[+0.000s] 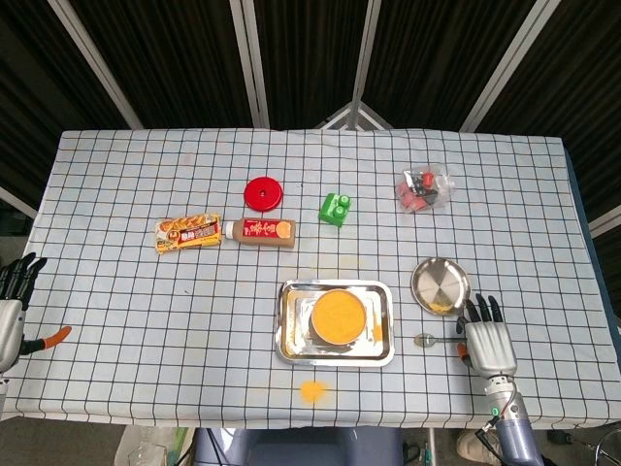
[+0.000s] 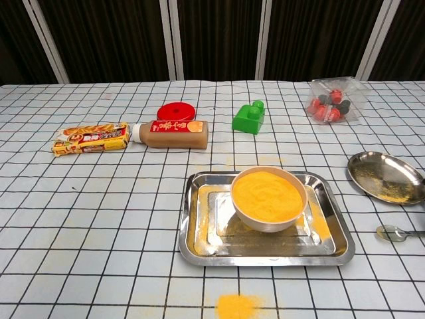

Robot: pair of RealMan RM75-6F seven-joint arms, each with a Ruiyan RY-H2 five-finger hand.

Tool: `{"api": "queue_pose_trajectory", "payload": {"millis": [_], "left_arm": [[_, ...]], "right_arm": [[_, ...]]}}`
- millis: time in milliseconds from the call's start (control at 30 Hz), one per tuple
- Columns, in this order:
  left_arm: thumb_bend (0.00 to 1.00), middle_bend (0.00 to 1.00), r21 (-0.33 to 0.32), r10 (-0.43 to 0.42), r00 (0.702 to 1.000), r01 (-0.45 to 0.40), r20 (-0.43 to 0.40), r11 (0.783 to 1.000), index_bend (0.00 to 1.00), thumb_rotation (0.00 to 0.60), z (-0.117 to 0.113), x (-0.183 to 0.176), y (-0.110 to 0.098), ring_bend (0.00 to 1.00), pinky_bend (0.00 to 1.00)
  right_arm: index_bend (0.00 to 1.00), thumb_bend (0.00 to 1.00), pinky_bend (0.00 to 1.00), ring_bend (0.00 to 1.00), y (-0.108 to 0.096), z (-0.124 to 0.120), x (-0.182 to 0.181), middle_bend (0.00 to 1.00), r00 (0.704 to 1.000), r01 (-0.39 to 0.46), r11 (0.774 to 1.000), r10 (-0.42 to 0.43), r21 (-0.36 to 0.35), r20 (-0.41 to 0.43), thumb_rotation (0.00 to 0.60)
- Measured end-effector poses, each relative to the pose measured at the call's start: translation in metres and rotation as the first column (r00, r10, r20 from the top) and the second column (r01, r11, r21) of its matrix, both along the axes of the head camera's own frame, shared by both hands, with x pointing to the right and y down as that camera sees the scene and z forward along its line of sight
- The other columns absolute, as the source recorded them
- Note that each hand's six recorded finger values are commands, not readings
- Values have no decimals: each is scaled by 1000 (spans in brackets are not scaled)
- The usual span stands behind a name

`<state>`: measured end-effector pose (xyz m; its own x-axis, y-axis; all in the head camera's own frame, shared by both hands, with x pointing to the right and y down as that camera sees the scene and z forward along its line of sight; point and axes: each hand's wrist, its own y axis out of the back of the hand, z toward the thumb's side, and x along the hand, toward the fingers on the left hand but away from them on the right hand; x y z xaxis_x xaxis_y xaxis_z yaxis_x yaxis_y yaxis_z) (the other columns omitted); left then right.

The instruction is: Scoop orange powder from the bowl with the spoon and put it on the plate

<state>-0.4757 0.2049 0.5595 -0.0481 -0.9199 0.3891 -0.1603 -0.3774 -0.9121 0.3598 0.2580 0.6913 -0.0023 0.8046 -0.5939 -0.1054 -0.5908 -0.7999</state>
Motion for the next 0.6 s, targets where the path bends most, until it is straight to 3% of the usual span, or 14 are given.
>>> {"api": "queue_pose_trajectory", "payload": {"millis": [600], "left_arm": [[1, 0, 1, -5, 1000, 5, 0, 1000, 0, 600, 0, -1, 0, 0, 0]], "right_arm": [[511, 390, 0, 0, -1, 5, 4, 176, 1000, -7, 1000, 7, -8, -8, 600]]}}
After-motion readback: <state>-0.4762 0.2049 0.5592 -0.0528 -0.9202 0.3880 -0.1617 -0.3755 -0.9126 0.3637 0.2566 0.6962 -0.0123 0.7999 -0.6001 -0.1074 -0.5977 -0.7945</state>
